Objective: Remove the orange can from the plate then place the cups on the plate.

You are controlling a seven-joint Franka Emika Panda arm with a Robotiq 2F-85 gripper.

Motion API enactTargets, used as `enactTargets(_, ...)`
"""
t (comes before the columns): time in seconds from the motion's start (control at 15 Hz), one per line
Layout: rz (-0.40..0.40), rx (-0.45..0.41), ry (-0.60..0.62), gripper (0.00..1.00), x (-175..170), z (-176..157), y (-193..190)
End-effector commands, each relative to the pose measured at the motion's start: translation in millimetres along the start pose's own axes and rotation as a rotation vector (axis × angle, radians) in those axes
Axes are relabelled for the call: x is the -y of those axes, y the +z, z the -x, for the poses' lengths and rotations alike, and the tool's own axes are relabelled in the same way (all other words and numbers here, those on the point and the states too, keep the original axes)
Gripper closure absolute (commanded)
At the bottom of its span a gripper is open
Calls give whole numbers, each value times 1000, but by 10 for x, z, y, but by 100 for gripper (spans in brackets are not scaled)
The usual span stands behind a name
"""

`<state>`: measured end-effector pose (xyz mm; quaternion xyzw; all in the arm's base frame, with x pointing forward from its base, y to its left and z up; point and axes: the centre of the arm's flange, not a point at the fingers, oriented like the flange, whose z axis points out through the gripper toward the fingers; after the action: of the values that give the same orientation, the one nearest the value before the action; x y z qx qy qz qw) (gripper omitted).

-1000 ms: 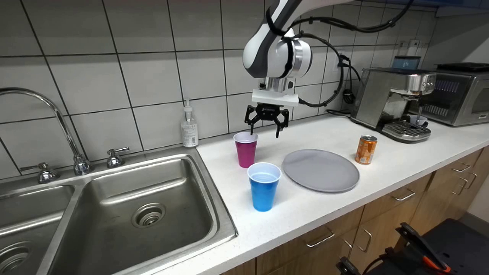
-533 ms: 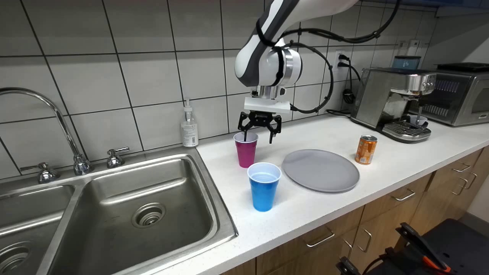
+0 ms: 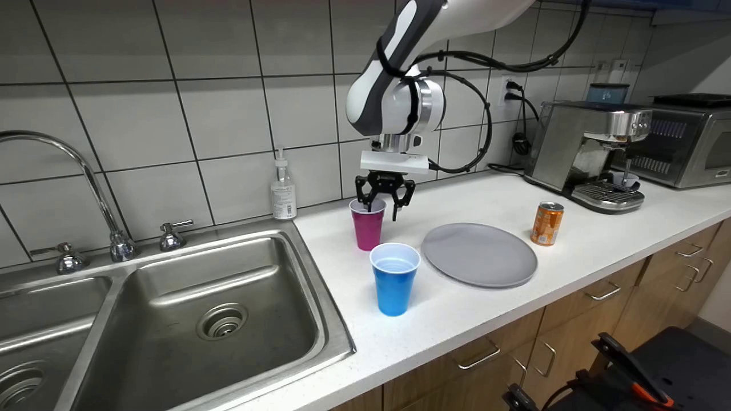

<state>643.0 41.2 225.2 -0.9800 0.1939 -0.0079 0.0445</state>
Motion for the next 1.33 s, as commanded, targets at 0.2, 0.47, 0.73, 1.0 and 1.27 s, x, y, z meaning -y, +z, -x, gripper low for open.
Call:
enactTargets(0.2, 5, -18, -2, 88, 8, -55, -44)
enactTargets(0.47, 3, -14, -9, 100, -19, -35, -55)
enactTargets(0.73, -12, -15, 0, 99, -106, -11, -114)
enactTargets(1.0, -46, -17, -13, 99, -303, -6, -309)
enactTargets(1.27, -59, -29, -16, 99, -562, -8, -506)
